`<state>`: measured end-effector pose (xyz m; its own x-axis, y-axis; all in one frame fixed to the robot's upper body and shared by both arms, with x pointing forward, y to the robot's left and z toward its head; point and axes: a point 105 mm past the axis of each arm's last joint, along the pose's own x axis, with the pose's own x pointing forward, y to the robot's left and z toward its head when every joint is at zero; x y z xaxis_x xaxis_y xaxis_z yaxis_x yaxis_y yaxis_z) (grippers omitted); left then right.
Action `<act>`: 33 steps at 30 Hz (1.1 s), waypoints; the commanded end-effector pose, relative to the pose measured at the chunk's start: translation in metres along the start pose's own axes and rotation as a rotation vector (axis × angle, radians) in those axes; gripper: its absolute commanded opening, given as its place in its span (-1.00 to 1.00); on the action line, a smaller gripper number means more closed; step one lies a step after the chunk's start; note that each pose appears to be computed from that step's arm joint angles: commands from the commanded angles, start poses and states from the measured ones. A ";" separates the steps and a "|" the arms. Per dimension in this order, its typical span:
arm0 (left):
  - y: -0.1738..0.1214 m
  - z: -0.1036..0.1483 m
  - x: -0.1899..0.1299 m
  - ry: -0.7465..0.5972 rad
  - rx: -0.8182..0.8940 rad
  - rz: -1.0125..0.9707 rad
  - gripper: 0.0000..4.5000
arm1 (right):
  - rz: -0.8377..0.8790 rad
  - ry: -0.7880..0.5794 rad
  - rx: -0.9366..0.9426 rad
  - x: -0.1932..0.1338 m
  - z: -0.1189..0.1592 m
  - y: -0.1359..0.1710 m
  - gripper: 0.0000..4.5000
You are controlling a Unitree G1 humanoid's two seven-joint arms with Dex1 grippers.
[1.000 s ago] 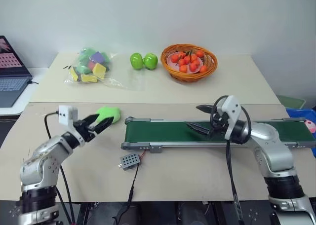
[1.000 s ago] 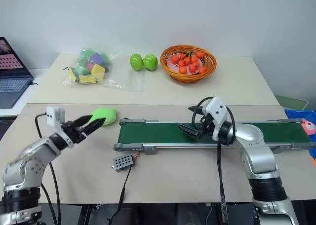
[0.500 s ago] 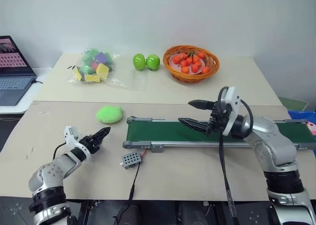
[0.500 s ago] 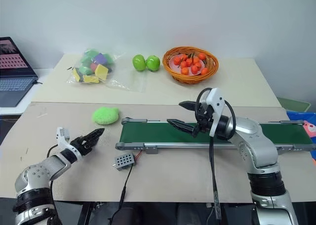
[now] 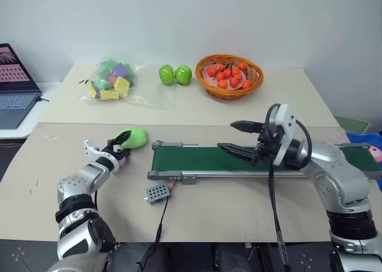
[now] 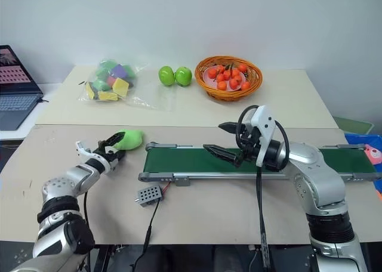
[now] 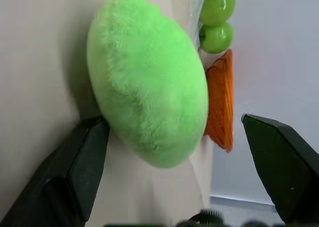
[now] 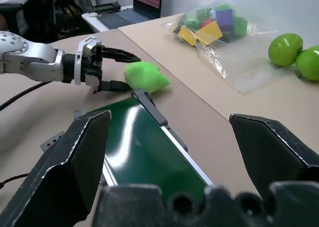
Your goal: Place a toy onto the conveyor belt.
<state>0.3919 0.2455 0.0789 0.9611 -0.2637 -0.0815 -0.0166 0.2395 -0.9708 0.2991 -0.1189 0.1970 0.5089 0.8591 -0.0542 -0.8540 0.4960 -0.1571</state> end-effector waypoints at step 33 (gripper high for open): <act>0.000 0.046 -0.025 -0.184 -0.041 0.021 -0.97 | -0.033 0.012 -0.064 0.000 0.005 -0.006 1.00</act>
<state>0.3852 0.2881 0.0732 0.9883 -0.0942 -0.1196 -0.0991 0.1981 -0.9752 0.3047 -0.1246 0.1930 0.5527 0.8280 -0.0941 -0.8275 0.5319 -0.1802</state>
